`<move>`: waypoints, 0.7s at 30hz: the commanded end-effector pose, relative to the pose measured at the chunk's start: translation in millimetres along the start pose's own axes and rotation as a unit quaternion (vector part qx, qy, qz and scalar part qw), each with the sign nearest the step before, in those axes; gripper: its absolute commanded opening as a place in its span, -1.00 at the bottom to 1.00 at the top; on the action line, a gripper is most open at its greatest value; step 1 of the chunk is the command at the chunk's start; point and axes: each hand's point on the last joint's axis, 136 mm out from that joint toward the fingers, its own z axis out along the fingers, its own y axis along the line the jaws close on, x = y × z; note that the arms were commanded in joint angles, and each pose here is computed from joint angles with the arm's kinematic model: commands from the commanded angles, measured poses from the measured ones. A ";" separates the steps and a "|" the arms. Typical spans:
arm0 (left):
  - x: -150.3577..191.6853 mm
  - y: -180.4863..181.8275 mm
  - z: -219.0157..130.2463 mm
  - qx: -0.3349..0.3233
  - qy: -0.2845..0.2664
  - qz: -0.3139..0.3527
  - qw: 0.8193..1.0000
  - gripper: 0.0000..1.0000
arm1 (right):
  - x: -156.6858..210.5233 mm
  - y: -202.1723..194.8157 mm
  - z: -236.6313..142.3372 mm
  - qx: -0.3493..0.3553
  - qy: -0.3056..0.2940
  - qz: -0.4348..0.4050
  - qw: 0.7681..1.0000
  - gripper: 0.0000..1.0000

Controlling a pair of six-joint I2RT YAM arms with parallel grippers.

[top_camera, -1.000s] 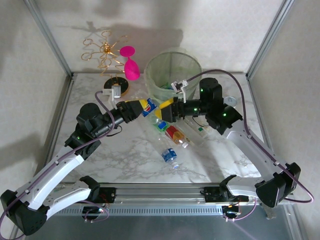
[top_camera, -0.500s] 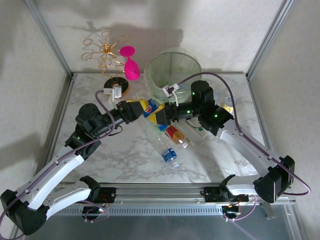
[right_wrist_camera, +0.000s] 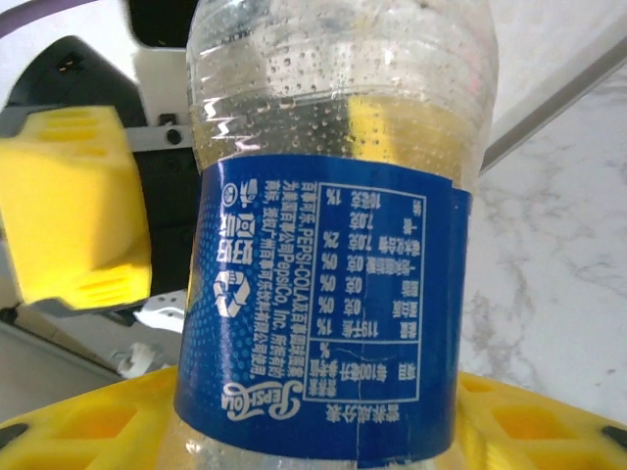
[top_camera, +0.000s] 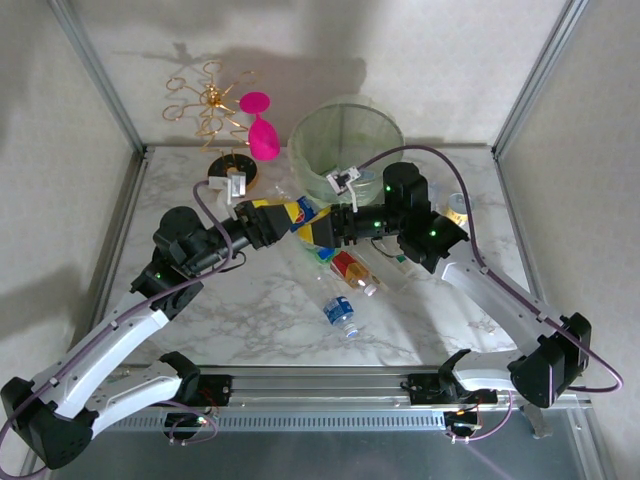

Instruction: Put the plastic bottles in the bin

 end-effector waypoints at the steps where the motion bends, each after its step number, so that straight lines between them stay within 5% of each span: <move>1: -38.8 -6.2 -16.7 -0.060 -0.064 0.036 0.996 0.75 | -20.5 -0.3 -17.9 0.050 -0.042 -0.032 0.997 0.07; 6: -78.9 22.9 -60.6 -0.222 -0.145 0.075 0.961 0.76 | -43.0 -16.8 -42.5 0.131 -0.078 -0.047 0.987 0.04; 21: -32.2 75.0 -31.8 -0.261 -0.065 0.080 0.960 0.66 | -119.6 -79.5 -114.3 0.347 -0.157 -0.061 0.923 -0.02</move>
